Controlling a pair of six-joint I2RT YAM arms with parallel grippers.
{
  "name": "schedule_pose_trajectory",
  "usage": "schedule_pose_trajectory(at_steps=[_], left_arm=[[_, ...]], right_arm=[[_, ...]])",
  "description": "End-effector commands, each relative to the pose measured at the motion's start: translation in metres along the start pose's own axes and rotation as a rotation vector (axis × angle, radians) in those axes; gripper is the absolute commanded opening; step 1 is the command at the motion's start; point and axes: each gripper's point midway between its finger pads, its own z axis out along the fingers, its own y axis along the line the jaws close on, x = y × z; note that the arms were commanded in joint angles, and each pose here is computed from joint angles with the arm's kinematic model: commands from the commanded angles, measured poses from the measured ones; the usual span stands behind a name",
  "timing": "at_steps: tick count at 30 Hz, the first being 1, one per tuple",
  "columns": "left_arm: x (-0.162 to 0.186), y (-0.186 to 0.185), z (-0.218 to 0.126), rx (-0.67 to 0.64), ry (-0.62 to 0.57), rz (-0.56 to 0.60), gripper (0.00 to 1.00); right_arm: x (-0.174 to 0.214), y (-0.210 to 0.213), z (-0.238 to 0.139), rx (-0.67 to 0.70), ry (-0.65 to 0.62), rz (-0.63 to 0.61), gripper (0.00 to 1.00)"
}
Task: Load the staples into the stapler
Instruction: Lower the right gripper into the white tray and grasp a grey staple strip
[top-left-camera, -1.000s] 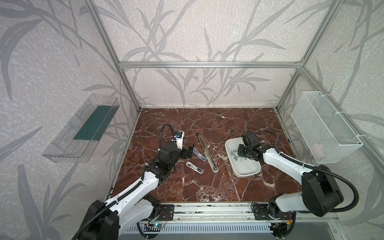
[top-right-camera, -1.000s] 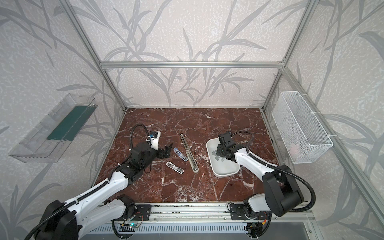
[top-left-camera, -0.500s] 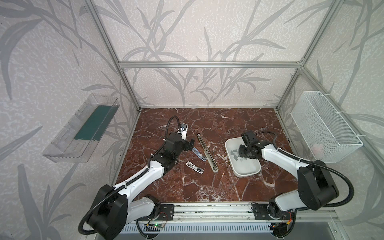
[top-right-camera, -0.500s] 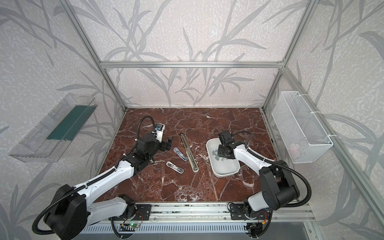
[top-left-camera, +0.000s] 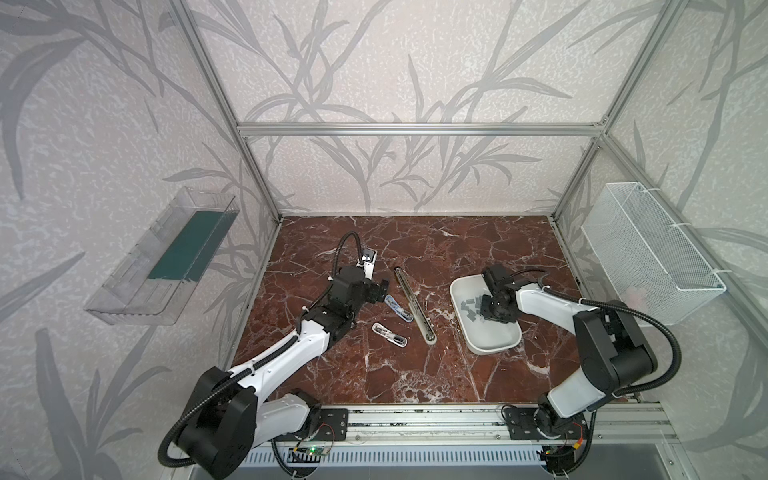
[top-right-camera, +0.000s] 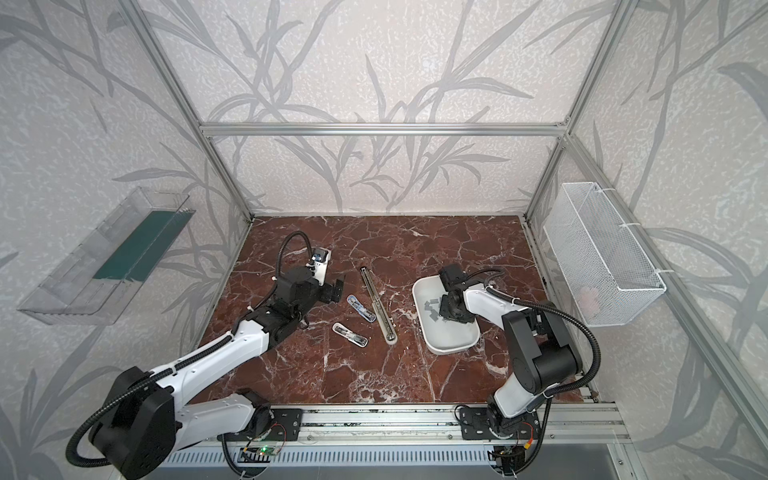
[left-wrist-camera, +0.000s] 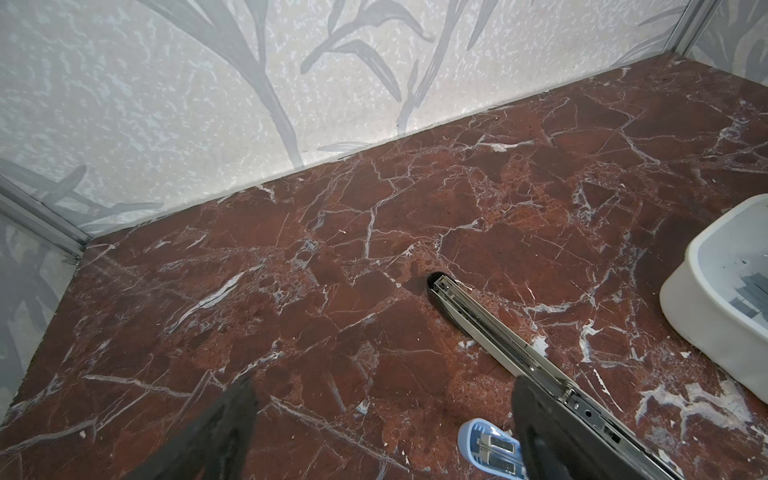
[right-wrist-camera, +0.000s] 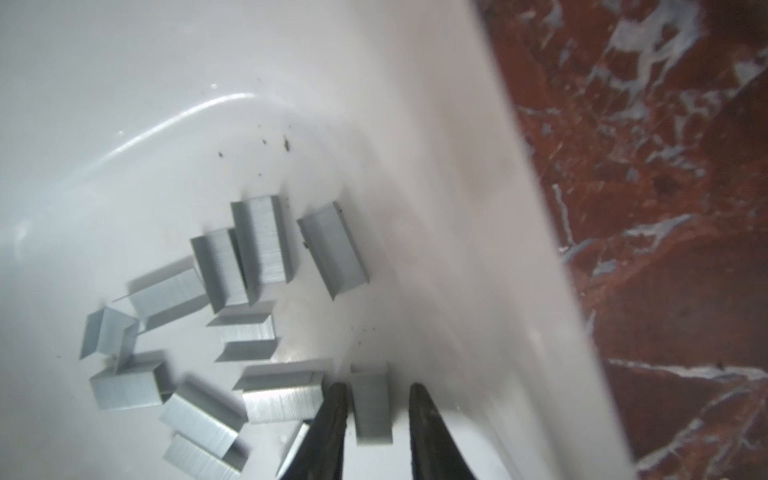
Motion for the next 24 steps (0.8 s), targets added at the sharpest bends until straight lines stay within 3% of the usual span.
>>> schedule_pose_trajectory(at_steps=[1, 10, 24], left_arm=[[-0.009, 0.006, -0.005, -0.017, -0.032, -0.022, 0.96], [-0.010, 0.004, -0.007, -0.007, -0.036, -0.024, 0.96], [-0.010, 0.003, -0.003, -0.003, -0.033, -0.024, 0.96]], right_arm=[[-0.005, -0.001, 0.000, 0.018, 0.000, 0.009, 0.29], [-0.010, 0.001, 0.010, 0.031, 0.002, 0.001, 0.28], [-0.006, -0.003, 0.007, 0.051, 0.016, -0.011, 0.18]])
